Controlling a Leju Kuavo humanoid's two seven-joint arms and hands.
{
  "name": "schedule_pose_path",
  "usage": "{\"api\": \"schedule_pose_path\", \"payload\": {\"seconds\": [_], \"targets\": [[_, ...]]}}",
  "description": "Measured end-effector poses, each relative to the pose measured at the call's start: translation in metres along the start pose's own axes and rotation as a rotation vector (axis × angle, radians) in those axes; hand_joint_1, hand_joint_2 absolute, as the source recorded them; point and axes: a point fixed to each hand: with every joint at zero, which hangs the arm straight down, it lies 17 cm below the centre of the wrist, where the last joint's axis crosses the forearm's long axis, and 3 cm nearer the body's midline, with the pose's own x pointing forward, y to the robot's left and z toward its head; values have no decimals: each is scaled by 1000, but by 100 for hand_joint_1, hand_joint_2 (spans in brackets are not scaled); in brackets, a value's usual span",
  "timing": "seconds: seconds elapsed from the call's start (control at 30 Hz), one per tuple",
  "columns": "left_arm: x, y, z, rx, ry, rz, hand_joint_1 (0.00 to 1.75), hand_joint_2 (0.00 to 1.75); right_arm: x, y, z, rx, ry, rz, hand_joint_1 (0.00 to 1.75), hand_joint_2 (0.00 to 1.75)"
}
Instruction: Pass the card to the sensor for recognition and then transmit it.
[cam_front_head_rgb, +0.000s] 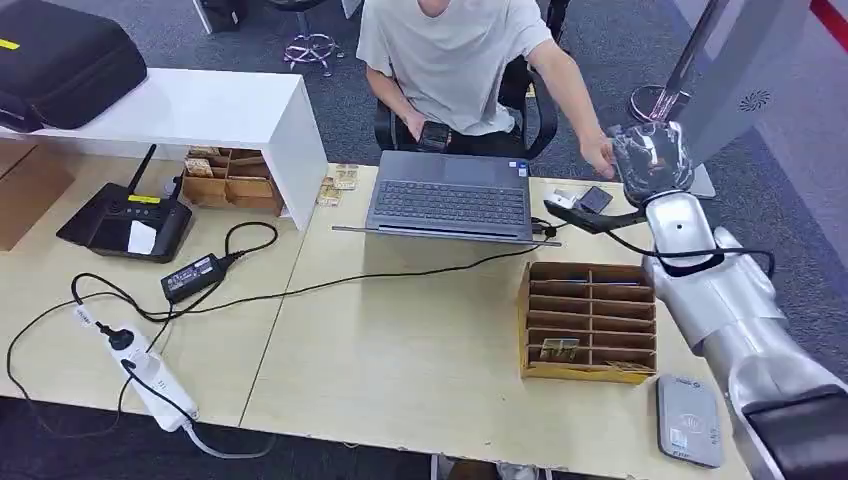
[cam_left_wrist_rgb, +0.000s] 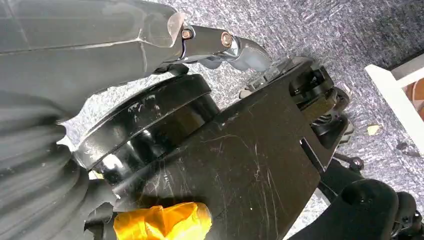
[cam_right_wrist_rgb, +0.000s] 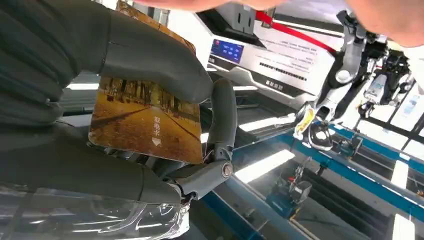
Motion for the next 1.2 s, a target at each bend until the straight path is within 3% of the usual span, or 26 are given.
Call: {"api": "schedule_pose_path", "payload": {"seconds": [0.23,0.57,0.6,0.93,1.2], "targets": [[-1,0,0,-2,3,-18,0,175,21,-26,-22,-40,-18,-8,175,175],[-2,1,0,-2,4,-21,0,175,29,-31,-25,-49,-33,-6,175,175],[-2,1,0,-2,4,-21,0,175,30,-32,-25,-49,-34,-5,0,175],[-1,2,0,0,-2,-21,0,175,35,-33,-25,-57,-48,-7,0,175],[-3,3,0,12,8,-15,0,175,48,-29,-13,-74,-63,-92,0,175]]}}
